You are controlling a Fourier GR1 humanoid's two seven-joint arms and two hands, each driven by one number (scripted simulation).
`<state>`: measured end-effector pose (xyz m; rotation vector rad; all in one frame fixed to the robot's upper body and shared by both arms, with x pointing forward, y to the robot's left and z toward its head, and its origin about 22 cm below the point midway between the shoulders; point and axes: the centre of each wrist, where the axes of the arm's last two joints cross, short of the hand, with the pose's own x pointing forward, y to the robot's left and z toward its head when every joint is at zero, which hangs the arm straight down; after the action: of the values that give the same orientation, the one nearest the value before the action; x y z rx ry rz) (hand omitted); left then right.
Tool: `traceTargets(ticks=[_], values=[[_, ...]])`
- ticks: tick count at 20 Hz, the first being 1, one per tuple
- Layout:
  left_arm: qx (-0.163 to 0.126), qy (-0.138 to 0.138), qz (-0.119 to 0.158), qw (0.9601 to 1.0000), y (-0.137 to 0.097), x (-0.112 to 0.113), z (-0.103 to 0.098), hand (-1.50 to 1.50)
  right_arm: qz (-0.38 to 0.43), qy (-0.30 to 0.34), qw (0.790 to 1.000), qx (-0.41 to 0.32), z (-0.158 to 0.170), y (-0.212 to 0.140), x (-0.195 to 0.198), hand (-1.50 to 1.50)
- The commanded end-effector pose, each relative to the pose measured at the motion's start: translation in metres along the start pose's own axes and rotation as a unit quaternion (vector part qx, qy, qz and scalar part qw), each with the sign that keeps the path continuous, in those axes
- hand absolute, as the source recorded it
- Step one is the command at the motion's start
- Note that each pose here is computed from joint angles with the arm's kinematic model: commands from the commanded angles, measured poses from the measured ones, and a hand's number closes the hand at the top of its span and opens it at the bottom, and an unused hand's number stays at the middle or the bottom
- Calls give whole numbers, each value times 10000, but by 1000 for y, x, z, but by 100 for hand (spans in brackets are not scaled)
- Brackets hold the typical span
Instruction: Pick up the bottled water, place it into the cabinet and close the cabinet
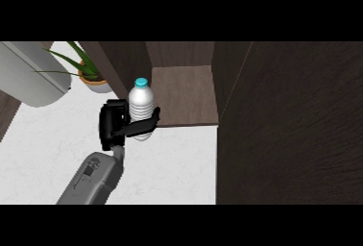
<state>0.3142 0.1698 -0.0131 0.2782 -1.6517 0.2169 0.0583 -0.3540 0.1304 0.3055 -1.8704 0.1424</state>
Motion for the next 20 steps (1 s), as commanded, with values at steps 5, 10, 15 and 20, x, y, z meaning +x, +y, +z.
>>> traceTargets(ticks=[5, 10, 15, 20], values=[[-659, -213, -45, 9976, -60, 36, -30, 150, -244, -227, 9993, 158, -6, 15, 8, -150], [-400, -497, -319, 9975, -57, 42, -38, 150, -164, -327, 9988, 326, -13, 9, 7, -150], [-199, -518, -623, 9965, -54, 45, -41, -150, -197, -238, 9990, 326, -11, 8, 4, -150], [-274, -510, -916, 9941, -40, 38, -42, -150, -254, -237, 9988, 332, -15, 4, -1, -150]])
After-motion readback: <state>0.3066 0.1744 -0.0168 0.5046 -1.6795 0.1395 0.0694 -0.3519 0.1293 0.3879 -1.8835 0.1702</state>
